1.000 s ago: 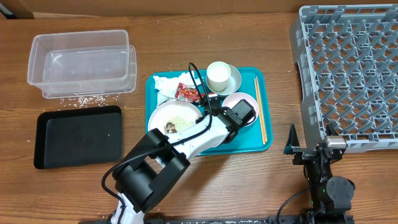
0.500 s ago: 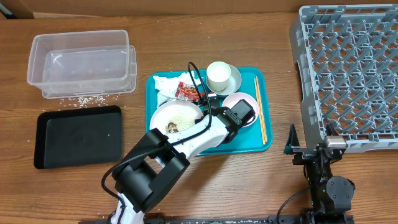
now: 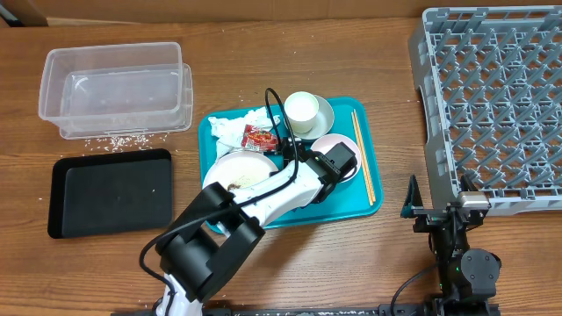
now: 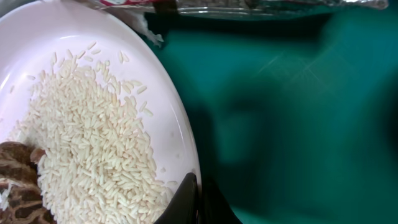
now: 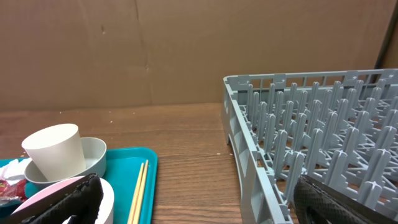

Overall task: Sort waste into correct bins and load items into the dishwasher
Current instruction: 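Grip the white plate rim with the left gripper and lift, then tilt the plate over the black tray to dump rice and food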

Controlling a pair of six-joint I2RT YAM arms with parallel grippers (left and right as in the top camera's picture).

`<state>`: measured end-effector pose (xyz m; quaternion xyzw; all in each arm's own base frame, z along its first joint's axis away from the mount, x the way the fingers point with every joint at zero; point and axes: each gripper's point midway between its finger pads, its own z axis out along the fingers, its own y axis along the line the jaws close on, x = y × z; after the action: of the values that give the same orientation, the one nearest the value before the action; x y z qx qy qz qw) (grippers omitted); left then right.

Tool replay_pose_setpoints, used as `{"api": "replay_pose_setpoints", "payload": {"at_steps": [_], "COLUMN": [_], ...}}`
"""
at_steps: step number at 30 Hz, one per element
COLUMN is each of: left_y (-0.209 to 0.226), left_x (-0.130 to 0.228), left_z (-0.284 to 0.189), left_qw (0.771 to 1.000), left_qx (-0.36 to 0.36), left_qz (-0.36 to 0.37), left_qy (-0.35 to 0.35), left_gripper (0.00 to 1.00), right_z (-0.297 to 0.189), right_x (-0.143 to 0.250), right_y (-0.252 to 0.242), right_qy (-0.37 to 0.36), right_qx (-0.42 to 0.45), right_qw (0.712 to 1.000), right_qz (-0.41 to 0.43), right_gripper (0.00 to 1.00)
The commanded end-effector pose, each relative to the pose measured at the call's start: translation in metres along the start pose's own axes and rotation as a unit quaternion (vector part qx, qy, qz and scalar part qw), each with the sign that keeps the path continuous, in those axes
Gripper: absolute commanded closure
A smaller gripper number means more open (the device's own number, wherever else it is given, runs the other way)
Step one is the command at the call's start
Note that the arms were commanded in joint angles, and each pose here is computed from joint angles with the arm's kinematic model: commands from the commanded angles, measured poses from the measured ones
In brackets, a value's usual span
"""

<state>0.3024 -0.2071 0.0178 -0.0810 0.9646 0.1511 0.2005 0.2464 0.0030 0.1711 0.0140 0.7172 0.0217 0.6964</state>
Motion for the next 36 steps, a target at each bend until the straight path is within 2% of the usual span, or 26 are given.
{"api": "replay_pose_setpoints", "payload": {"at_steps": [1, 15, 22, 30, 36], "left_y": [0.003, 0.036, 0.050, 0.100, 0.143], "left_x": [-0.018, -0.026, -0.040, -0.064, -0.084], "left_z": [-0.026, -0.071, -0.090, -0.096, -0.076], "left_qw": [0.999, 0.999, 0.998, 0.996, 0.993], "left_qx": [0.026, 0.036, 0.055, 0.043, 0.025], "left_qz": [-0.031, -0.034, -0.006, -0.062, -0.117], "left_qy": [-0.016, -0.021, -0.040, -0.038, -0.012], "left_gripper": [0.96, 0.96, 0.96, 0.96, 0.96], "right_z": [0.000, 0.000, 0.000, 0.000, 0.000], "right_x": [0.001, 0.001, 0.001, 0.001, 0.001], "right_y": [0.000, 0.000, 0.000, 0.000, 0.000], "right_qy": [-0.003, -0.003, -0.003, -0.003, -0.003], "right_qx": [-0.002, -0.002, -0.002, -0.002, -0.002], "right_qw": [1.000, 1.000, 1.000, 1.000, 1.000], "right_qz": [0.000, 0.000, 0.000, 0.000, 0.000], "right_gripper": [0.00, 0.00, 0.00, 0.00, 0.00]}}
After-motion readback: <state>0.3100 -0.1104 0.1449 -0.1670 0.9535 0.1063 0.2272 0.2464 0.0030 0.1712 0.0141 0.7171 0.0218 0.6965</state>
